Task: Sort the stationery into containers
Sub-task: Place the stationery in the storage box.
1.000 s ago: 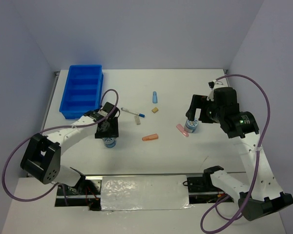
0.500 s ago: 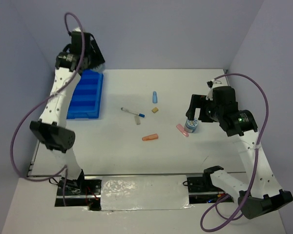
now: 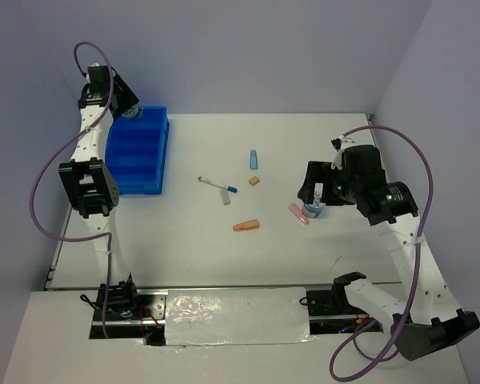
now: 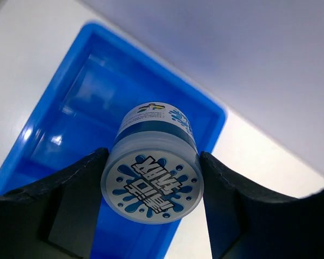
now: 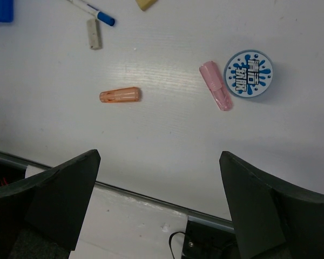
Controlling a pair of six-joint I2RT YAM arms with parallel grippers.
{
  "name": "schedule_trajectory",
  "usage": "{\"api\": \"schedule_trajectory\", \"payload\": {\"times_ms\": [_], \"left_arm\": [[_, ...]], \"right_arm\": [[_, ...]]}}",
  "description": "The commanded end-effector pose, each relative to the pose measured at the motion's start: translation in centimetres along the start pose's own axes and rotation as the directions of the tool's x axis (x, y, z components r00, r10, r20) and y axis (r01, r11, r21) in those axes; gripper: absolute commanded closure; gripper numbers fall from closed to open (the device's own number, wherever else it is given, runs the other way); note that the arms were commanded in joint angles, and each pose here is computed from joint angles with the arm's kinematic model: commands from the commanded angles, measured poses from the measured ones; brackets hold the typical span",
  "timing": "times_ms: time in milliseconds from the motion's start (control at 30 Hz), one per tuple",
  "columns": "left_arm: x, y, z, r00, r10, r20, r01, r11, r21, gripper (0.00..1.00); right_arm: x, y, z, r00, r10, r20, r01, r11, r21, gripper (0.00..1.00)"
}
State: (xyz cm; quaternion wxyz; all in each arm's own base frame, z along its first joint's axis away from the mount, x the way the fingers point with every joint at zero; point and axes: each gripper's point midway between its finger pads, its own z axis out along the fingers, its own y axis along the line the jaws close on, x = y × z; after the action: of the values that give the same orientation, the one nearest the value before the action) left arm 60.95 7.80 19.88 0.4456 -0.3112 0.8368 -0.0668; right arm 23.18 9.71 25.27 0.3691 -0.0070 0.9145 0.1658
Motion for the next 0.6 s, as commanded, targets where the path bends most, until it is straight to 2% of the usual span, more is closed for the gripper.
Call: {"api": "schedule_trajectory", "payload": {"times_ms": [0, 67, 233, 567], "left_arm": [[-8.9, -5.7, -4.4, 0.966, -0.092, 0.240, 0.032, 0.970, 0.242, 0.97], [-8.7, -4.6, -3.3, 0.965, -0.093, 0.246, 0.035, 0.972, 0.231, 0.94], [-7.1, -2.4, 0.3, 0.976, -0.071, 0.206, 0.033, 0.983, 0.182, 0.96], [-5.7, 1.4, 3.5, 0.973, -0.031, 0.227, 0.024, 0.999, 0.031, 0.91]], "right_arm": [[0.2, 0.7, -0.2, 1.000, -0.004, 0.014, 0.004, 0.999, -0.037, 0.00], [0.3, 0.3, -0.1, 1.000, -0.004, 0.011, 0.004, 1.000, -0.016, 0.00], [0.8, 0.0, 0.7, 0.999, 0.009, -0.034, -0.009, 1.000, 0.003, 0.00], [0.2, 0.1, 1.5, 0.998, 0.035, -0.061, -0.034, 0.999, 0.015, 0.00]]}}
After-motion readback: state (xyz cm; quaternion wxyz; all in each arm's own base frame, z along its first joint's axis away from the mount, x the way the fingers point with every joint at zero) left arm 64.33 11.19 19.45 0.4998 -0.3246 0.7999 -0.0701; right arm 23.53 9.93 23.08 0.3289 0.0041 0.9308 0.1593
